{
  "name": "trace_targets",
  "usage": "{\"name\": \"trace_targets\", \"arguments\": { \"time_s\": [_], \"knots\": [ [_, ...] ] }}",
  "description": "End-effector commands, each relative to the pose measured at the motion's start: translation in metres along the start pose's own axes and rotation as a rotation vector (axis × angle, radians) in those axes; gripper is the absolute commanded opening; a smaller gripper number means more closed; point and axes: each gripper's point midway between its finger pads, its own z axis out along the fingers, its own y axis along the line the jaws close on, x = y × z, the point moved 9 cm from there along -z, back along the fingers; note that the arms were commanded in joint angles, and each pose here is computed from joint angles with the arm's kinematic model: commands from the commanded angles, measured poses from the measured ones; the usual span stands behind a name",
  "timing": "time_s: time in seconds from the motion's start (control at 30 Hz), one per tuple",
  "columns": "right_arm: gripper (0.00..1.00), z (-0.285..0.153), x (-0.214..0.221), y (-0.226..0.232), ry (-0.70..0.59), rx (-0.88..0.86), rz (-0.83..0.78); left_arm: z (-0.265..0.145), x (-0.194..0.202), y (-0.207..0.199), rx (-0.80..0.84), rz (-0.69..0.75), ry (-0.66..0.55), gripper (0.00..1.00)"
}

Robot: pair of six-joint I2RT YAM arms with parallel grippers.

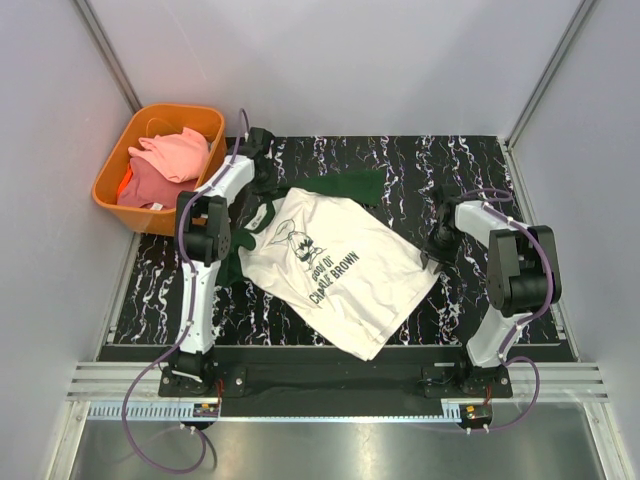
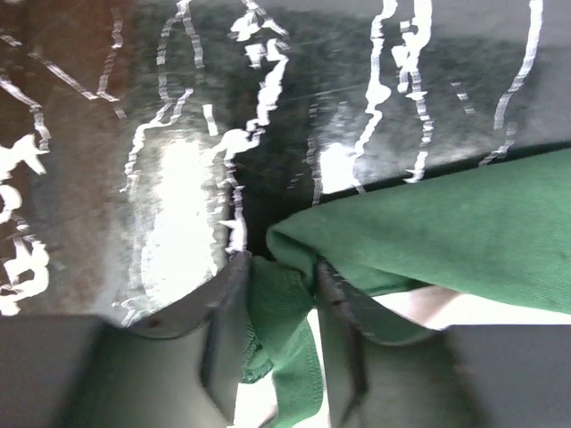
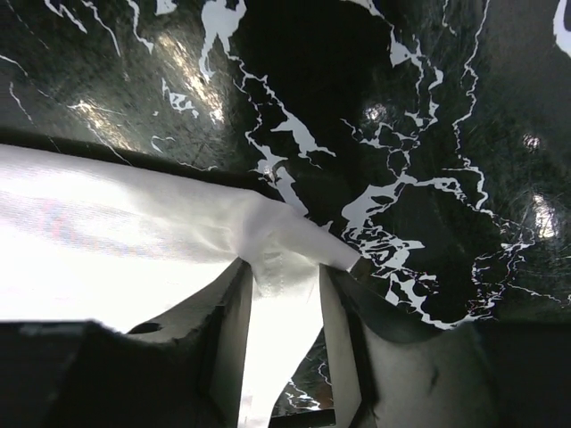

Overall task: Fold and stack the t-shirts
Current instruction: Flatten the tshirt out

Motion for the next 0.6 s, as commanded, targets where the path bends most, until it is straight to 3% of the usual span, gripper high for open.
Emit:
{"name": "trace_targets", "arguments": {
  "time_s": [0.0, 0.17, 0.23, 0.37, 0.57],
  "knots": [
    [0.39, -0.008, -0.014, 0.002, -0.051, 0.013, 0.001, -0.006, -0.02, -0.01, 0.091, -0.031, -0.068, 0.28],
    [0.26, -0.013, -0.02, -0.001, -0.065, 0.032, 0.003, -0.023, -0.033, -0.014, 0.112, -0.036, -0.116, 0.09],
    [0.16, -0.016, -0.022, -0.002, -0.079, 0.037, 0.004, -0.033, -0.038, -0.015, 0.123, -0.04, -0.136, 0.0],
    [0.0, -0.016, -0.023, -0.005, -0.078, 0.04, 0.004, -0.05, -0.044, -0.015, 0.132, -0.042, -0.166, 0.0],
    [0.0, -0.036, -0.026, -0.011, -0.147, 0.045, 0.006, -0.093, -0.054, -0.015, 0.156, -0.052, -0.23, 0.0]
  ]
}}
